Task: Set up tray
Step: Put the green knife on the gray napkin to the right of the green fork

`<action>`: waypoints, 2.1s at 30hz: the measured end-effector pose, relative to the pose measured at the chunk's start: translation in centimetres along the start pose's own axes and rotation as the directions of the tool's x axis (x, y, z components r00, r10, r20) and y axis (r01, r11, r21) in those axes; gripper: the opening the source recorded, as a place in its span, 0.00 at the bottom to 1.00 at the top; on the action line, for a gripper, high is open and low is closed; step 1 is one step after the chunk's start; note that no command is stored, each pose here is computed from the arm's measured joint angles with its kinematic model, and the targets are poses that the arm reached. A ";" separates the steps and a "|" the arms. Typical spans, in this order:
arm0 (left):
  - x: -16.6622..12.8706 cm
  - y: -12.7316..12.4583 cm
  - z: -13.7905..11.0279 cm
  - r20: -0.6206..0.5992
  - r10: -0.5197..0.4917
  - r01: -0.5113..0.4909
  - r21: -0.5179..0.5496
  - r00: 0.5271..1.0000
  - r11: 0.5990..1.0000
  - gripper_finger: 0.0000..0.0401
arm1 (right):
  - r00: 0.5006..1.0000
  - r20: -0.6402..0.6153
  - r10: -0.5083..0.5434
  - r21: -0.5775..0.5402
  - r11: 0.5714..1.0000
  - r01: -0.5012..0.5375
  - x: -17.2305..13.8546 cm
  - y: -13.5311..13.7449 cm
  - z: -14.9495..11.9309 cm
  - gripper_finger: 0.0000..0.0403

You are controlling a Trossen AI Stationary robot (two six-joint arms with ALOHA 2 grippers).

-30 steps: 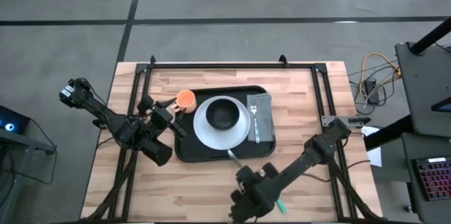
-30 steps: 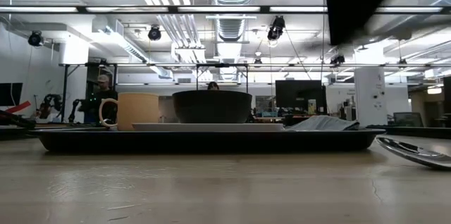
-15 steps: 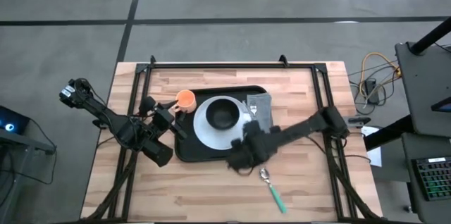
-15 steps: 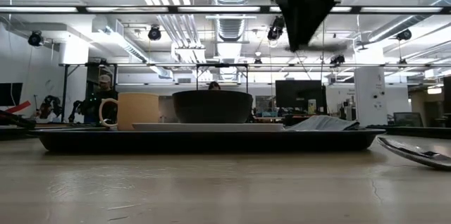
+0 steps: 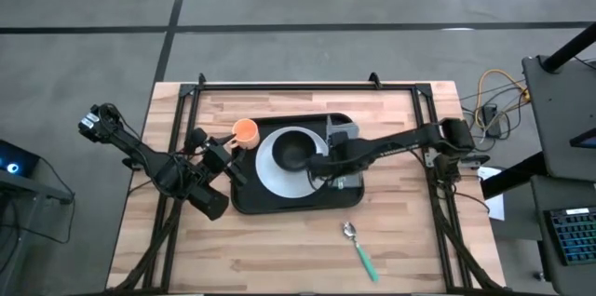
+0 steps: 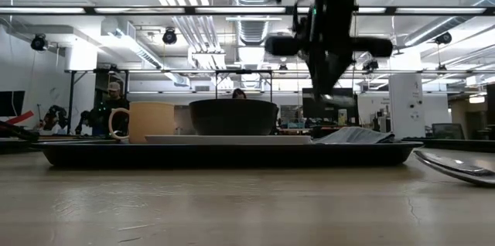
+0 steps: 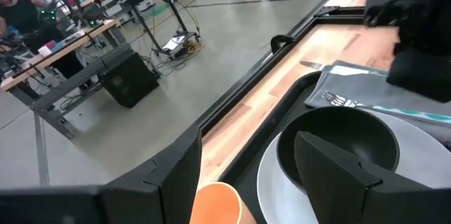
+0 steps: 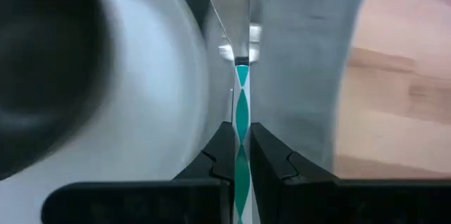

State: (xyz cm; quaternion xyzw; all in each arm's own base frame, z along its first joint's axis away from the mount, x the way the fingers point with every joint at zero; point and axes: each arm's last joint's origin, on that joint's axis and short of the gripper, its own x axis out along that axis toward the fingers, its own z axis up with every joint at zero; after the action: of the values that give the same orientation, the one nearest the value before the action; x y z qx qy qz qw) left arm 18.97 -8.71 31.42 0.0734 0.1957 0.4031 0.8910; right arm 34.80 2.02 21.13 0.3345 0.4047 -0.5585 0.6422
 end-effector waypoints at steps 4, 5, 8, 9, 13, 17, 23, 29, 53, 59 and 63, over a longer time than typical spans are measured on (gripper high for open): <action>0.0 0.0 -0.2 -0.003 0.000 0.000 0.006 1.000 1.000 0.52 | 0.999 -0.043 -0.022 -0.019 1.000 0.021 2.3 -0.4 0.4 0.03; 0.0 0.0 -0.2 -0.002 0.000 0.000 0.006 1.000 1.000 0.52 | 0.998 -0.051 -0.025 -0.021 0.999 0.024 2.6 -0.6 0.4 0.03; 0.0 0.0 -0.1 -0.002 0.000 0.000 0.005 1.000 1.000 0.52 | 0.996 -0.083 -0.023 -0.018 1.000 0.021 3.9 -1.0 0.0 0.03; 0.0 0.0 -0.1 -0.002 0.000 0.000 0.005 1.000 1.000 0.52 | 0.996 -0.087 -0.031 -0.018 0.999 0.029 4.4 -1.2 -0.1 0.03; 0.0 0.0 -0.1 -0.002 0.000 0.000 0.005 1.000 1.000 0.52 | 0.993 -0.101 -0.065 -0.002 0.998 0.066 5.6 -2.0 -0.5 0.03; 0.0 0.0 -0.1 -0.002 0.000 0.000 0.005 1.000 1.000 0.52 | 0.991 -0.120 -0.063 0.011 0.998 0.065 6.2 -2.2 -0.6 0.03; 0.0 0.0 -0.1 -0.002 0.000 0.000 0.005 1.000 1.000 0.52 | 0.990 -0.134 -0.040 0.053 0.997 0.048 6.5 -2.2 -0.6 0.03; 0.0 0.0 -0.1 -0.002 0.001 -0.001 0.005 1.000 1.000 0.52 | 0.991 -0.133 -0.023 0.095 0.995 0.036 6.5 -2.0 -0.6 0.03; 0.0 0.0 -0.1 -0.002 0.001 -0.001 0.023 1.000 1.000 0.52 | 0.978 -0.210 -0.015 0.150 0.988 0.048 7.2 -1.7 -1.2 0.17; 0.0 0.0 -0.1 -0.002 0.001 -0.001 0.023 1.000 1.000 0.52 | 0.978 -0.205 0.028 0.101 0.995 -0.007 6.1 -1.3 -0.6 0.27; 0.0 0.0 -0.1 -0.002 0.001 -0.001 0.023 1.000 1.000 0.52 | 0.982 -0.183 0.038 0.050 0.998 -0.029 5.1 -0.8 0.0 0.29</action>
State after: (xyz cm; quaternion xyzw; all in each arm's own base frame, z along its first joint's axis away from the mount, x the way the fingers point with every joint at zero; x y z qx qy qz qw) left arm 18.94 -8.69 31.27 0.0836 0.2012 0.4011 0.8897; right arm 34.23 -0.41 16.64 0.4063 0.4433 -0.5238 0.6033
